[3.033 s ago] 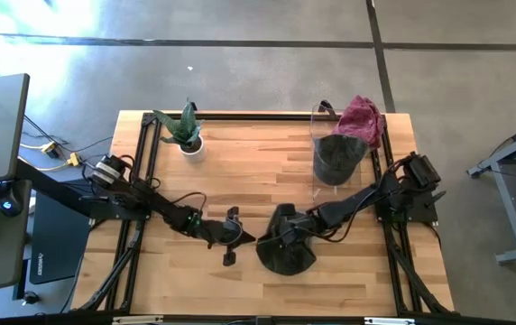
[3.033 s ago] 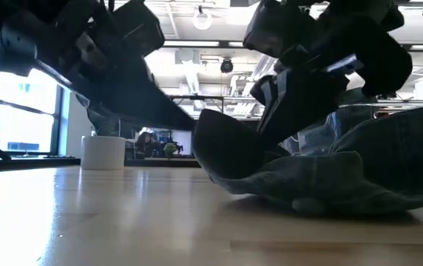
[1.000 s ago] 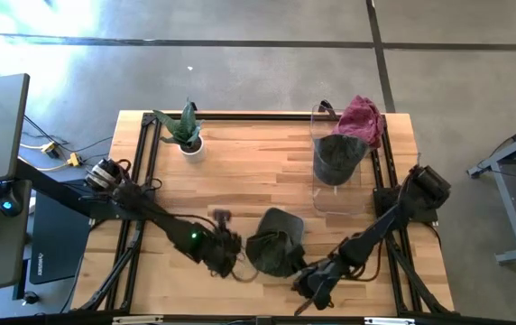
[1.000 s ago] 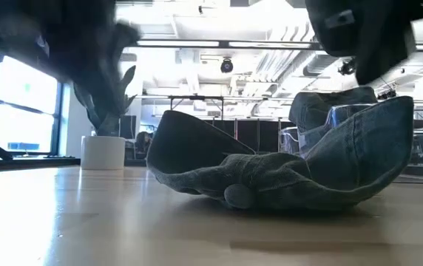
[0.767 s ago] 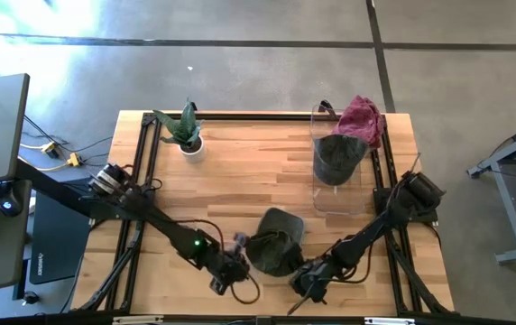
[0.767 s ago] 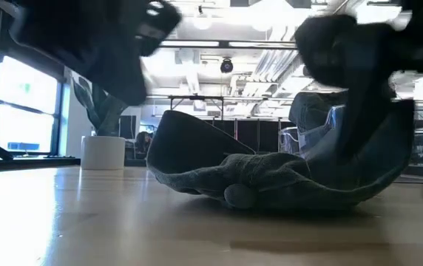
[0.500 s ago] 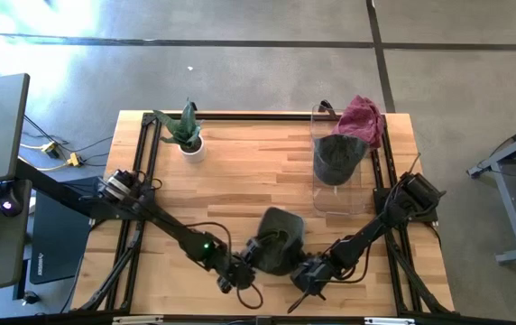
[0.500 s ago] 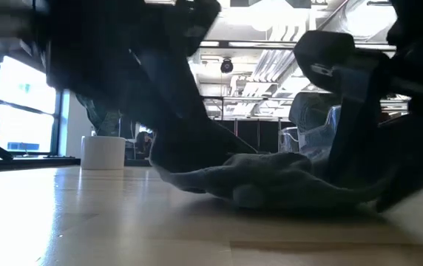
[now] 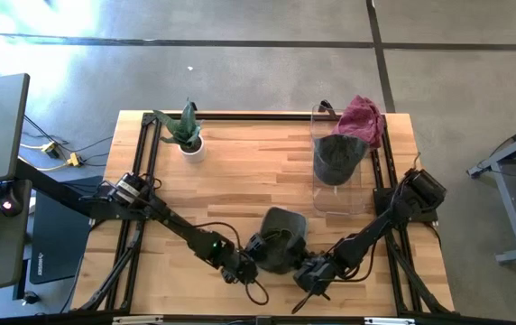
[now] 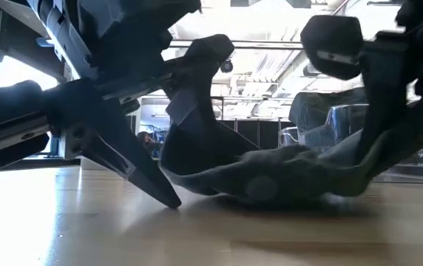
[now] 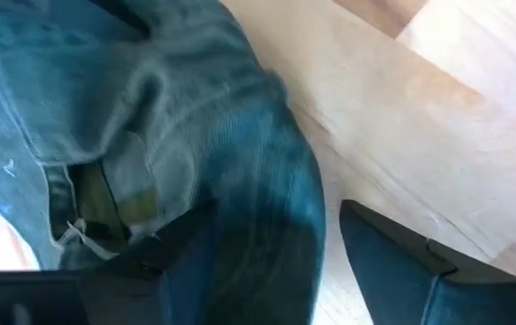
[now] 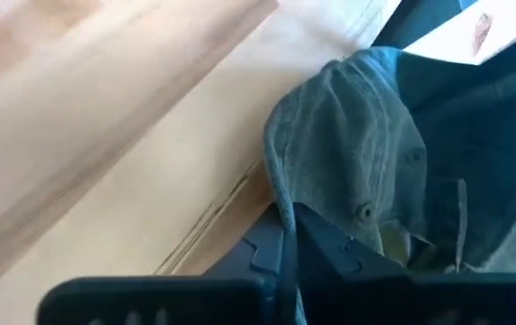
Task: Pick & Place hat
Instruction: Put the gray cap into the bottom transparent bin
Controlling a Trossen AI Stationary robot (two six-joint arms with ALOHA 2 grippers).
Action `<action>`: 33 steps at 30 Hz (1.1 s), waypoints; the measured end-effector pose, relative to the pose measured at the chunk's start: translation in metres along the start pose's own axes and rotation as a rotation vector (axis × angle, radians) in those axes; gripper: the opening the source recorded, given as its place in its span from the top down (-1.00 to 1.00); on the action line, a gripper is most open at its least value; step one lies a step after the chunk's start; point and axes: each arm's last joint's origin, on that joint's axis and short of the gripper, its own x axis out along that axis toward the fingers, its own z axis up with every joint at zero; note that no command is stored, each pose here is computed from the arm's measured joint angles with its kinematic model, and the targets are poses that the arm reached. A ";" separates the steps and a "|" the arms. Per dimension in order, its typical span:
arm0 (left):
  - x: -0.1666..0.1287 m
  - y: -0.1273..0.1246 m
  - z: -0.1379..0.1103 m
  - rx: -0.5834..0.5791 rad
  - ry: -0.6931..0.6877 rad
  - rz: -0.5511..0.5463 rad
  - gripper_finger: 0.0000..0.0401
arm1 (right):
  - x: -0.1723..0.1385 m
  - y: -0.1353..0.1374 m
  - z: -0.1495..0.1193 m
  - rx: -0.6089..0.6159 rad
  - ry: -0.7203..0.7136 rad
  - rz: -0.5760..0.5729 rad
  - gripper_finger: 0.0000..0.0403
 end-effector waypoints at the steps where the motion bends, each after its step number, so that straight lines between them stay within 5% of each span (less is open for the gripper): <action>1: 0.000 0.000 0.000 0.004 0.000 -0.004 -0.10 | -0.003 -0.001 0.000 0.011 -0.001 0.016 0.92; 12: -0.009 0.009 0.002 -0.005 0.174 -0.028 0.94 | -0.034 -0.013 0.005 0.131 -0.051 0.117 0.98; 18: -0.029 0.018 0.010 -0.050 0.309 -0.017 0.96 | -0.035 -0.010 0.002 0.173 -0.019 0.148 0.97; 24: -0.033 0.016 0.014 -0.134 0.288 -0.122 0.93 | -0.036 -0.010 0.007 0.168 -0.058 0.107 0.97; 33: -0.058 0.040 0.002 -0.309 0.320 -0.180 0.58 | -0.030 -0.023 0.004 0.208 -0.045 0.075 0.93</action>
